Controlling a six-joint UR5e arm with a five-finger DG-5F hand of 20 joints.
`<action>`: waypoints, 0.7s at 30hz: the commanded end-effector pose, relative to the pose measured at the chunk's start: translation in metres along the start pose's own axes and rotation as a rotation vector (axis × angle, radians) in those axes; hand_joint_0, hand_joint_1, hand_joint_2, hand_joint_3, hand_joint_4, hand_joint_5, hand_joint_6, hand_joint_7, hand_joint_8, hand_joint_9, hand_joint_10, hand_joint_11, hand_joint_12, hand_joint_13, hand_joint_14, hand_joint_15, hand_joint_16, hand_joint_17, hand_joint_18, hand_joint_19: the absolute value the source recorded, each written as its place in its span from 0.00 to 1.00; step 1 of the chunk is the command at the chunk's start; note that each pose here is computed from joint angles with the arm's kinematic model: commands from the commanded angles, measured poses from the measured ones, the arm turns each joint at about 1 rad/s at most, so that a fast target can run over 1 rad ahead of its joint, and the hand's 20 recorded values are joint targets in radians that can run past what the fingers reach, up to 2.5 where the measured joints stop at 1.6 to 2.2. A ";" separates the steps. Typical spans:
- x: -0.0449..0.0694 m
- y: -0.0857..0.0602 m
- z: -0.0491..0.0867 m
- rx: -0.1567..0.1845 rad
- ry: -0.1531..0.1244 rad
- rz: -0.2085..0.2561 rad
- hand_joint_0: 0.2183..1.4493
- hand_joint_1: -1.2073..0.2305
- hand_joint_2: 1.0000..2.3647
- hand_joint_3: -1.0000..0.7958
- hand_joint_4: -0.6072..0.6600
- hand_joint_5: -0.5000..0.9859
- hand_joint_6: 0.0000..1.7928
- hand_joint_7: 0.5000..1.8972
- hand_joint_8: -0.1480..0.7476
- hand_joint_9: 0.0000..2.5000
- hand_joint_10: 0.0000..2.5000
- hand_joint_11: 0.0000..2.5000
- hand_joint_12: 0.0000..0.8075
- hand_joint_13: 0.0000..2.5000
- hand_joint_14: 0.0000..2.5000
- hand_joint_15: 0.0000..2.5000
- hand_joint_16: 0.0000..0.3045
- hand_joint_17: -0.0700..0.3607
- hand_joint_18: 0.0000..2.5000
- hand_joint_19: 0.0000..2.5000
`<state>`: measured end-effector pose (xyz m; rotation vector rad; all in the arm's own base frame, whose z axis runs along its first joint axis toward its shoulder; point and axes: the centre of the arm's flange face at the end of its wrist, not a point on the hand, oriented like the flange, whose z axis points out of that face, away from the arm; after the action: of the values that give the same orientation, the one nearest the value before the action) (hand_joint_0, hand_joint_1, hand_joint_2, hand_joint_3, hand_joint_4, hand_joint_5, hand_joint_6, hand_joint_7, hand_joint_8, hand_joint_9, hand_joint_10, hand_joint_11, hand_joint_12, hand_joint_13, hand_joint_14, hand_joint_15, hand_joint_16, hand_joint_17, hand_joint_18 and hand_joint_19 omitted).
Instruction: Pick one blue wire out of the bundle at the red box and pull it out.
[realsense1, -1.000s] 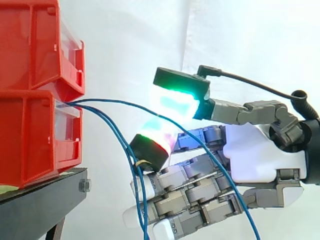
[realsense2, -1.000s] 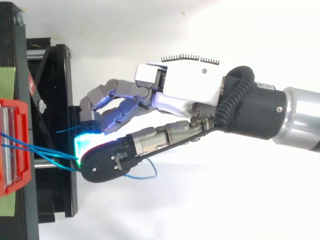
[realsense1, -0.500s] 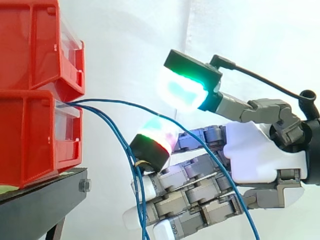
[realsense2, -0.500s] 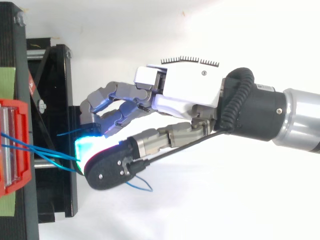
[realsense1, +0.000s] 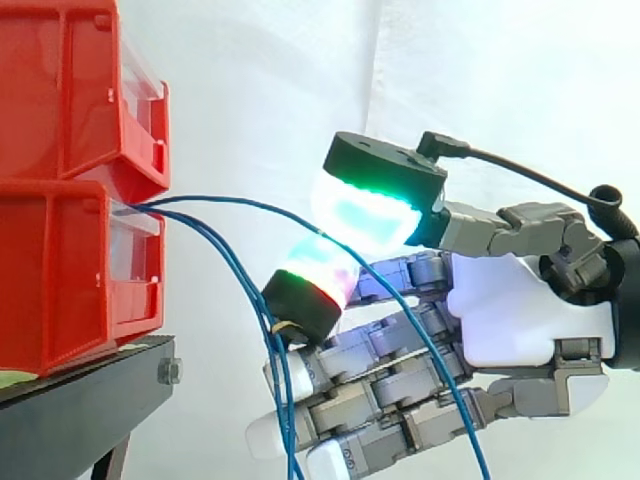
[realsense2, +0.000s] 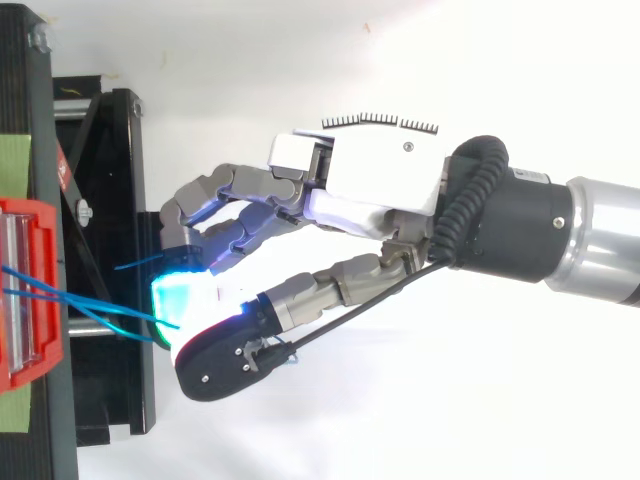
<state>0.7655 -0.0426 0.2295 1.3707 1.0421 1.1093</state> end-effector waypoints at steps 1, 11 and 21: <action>0.000 -0.001 0.000 0.002 0.000 -0.001 0.29 0.31 0.01 0.42 0.53 0.22 0.50 0.47 0.49 0.32 0.01 0.22 0.52 0.20 0.00 0.11 0.19 0.47 0.18 0.15; 0.002 -0.001 0.000 -0.001 0.000 0.000 0.27 0.36 0.00 0.48 0.53 0.24 0.51 0.45 0.54 0.35 0.00 0.21 0.61 0.23 0.00 0.11 0.24 0.54 0.21 0.15; 0.004 0.000 0.000 -0.002 0.003 0.001 0.25 0.48 0.05 0.48 0.55 0.25 0.50 0.43 0.56 0.37 0.00 0.21 0.63 0.23 0.00 0.12 0.26 0.57 0.22 0.16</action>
<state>0.7660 -0.0385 0.2297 1.3680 1.0420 1.1131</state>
